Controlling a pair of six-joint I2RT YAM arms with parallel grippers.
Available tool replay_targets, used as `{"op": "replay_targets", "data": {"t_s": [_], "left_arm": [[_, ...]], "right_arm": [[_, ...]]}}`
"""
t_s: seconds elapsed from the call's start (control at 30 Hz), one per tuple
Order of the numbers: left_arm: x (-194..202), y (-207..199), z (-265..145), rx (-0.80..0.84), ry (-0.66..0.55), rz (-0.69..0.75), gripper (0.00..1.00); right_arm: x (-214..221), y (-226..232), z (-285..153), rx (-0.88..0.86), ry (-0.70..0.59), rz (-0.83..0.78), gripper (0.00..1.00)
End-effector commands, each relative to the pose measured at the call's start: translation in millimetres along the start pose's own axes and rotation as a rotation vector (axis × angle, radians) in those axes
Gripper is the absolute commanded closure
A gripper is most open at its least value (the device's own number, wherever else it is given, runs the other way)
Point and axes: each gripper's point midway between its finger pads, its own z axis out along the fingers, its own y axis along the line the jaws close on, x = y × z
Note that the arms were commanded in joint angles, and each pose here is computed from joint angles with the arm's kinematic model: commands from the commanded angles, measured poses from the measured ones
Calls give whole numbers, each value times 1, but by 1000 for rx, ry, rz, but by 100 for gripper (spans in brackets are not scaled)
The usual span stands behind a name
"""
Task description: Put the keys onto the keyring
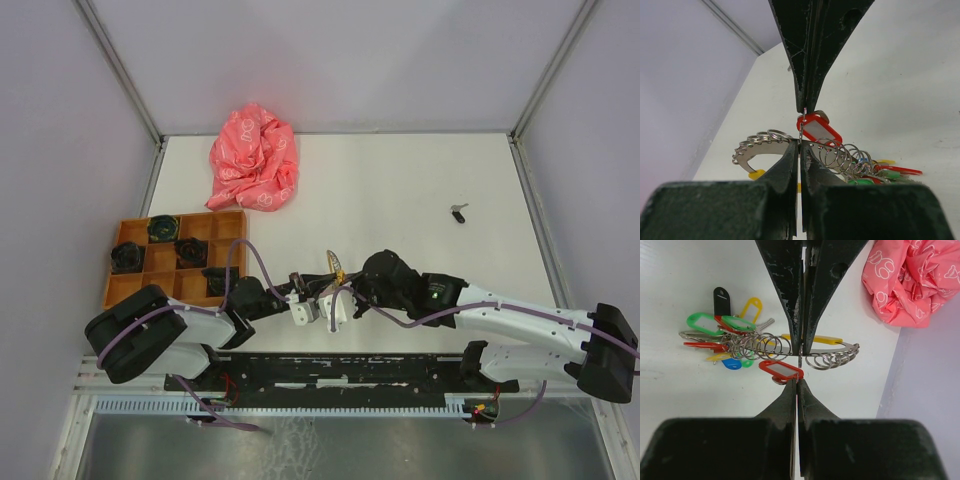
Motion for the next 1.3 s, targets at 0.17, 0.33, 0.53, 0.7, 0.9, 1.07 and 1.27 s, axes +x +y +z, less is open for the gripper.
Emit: {"op": "replay_targets", "data": {"t_s": [0.17, 0.33, 0.53, 0.7, 0.9, 1.07, 1.27], "left_arm": [[-30, 23, 10, -61, -109, 35, 97], [-30, 22, 11, -53, -111, 32, 97], [-30, 22, 11, -53, -113, 32, 97], [-31, 21, 11, -49, -116, 29, 97], [-31, 21, 12, -48, -114, 28, 97], [-30, 21, 11, -49, -111, 29, 97], [-30, 20, 12, -44, -114, 28, 97]], "right_arm": [[-10, -10, -3, 43, -36, 7, 99], [-10, -13, -1, 53, -35, 9, 99], [-12, -11, -2, 45, -43, 12, 99], [-10, -13, -2, 55, -35, 9, 99], [-7, -14, -3, 64, -18, 10, 99], [-8, -14, -2, 62, -23, 9, 99], [-11, -15, -1, 63, -33, 11, 100]]}}
